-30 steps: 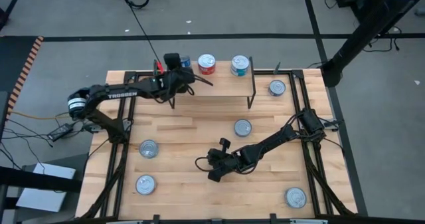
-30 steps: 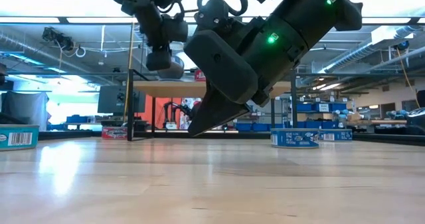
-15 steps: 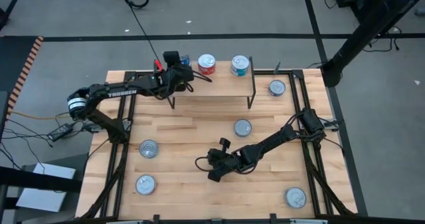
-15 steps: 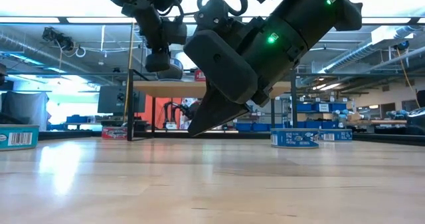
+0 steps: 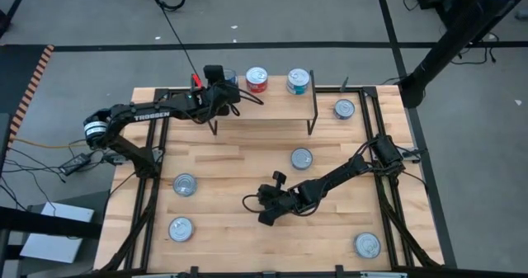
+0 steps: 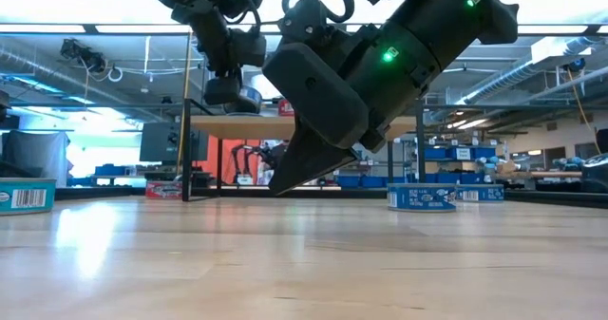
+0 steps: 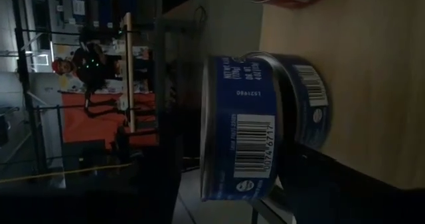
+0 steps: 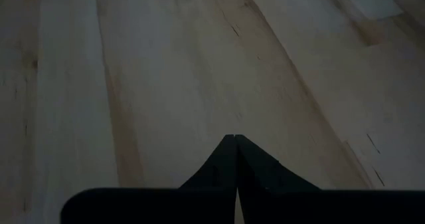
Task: Stack canned seafood by type on shelf
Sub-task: Stack the blue tuna can on top of the blue tuna can on the shelf
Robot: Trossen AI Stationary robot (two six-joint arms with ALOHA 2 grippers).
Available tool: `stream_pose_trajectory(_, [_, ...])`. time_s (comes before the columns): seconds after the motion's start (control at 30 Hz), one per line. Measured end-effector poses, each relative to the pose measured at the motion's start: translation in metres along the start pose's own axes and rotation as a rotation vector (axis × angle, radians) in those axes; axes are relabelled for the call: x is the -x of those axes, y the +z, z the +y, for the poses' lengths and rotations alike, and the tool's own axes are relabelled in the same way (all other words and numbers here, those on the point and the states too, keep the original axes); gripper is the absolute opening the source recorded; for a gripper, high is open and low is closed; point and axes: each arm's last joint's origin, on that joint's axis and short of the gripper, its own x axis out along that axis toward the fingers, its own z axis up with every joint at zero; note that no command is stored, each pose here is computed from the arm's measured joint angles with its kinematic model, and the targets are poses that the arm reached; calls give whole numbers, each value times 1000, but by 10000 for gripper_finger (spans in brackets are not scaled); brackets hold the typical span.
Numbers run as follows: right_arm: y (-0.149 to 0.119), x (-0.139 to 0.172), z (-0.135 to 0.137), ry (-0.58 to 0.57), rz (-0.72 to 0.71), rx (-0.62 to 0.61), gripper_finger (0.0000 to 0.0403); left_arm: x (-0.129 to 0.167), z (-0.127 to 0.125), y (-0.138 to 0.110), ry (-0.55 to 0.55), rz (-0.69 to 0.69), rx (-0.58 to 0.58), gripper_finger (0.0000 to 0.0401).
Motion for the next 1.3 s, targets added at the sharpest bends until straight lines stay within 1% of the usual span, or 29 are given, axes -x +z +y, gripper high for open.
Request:
stream_pose_trajectory(0.23, [0,0,0,0,0,0,11,0,-3,0,-51,-31,11,238])
stream_pose_trajectory(0.93, [0,0,0,1,-1,-2,11,-8,2,-6,-50,-1,47,239])
stream_pose_trajectory(1.3, [0,0,0,8,3,-2,11,-8,0,-7,-83,-14,46,239])
